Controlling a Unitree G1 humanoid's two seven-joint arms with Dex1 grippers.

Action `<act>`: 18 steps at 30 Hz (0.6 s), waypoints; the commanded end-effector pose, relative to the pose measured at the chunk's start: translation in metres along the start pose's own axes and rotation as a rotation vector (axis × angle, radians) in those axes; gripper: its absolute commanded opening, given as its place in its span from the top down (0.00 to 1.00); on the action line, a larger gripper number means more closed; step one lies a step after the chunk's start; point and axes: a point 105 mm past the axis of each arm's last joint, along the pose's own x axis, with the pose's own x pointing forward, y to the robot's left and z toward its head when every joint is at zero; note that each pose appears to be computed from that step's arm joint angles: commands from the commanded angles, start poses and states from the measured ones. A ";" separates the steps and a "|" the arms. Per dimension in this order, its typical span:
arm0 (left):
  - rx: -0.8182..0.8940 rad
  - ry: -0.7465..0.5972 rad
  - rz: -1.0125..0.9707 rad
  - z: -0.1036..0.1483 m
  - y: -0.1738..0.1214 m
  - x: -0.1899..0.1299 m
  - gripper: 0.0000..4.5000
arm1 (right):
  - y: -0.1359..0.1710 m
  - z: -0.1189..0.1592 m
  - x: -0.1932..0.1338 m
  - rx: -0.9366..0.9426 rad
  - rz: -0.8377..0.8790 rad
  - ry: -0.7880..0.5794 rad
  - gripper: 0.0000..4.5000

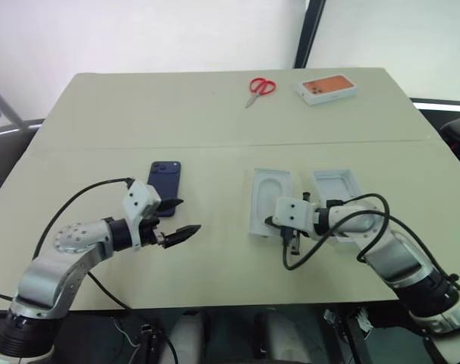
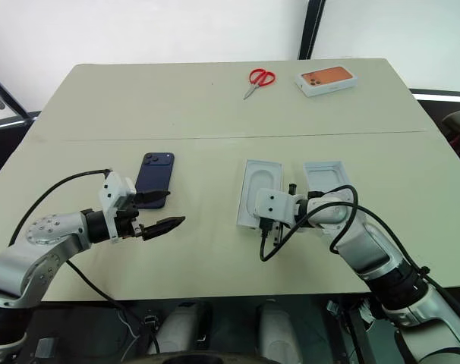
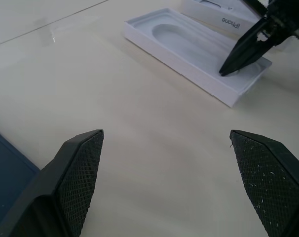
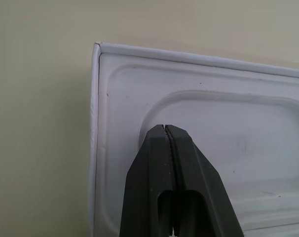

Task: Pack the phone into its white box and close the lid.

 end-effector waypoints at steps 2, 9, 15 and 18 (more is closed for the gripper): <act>0.020 -0.016 0.046 0.006 0.007 -0.008 0.04 | -0.003 0.006 -0.011 -0.040 0.007 -0.019 0.99; -0.124 -0.092 0.272 0.017 0.047 -0.029 0.04 | -0.041 0.057 -0.013 -0.039 -0.133 -0.215 0.99; -0.340 -0.180 0.536 0.023 0.088 -0.054 0.02 | -0.044 0.090 0.010 -0.033 -0.145 -0.304 1.00; -0.435 -0.114 0.635 0.013 0.102 -0.058 0.02 | -0.044 0.102 0.033 -0.015 -0.163 -0.307 1.00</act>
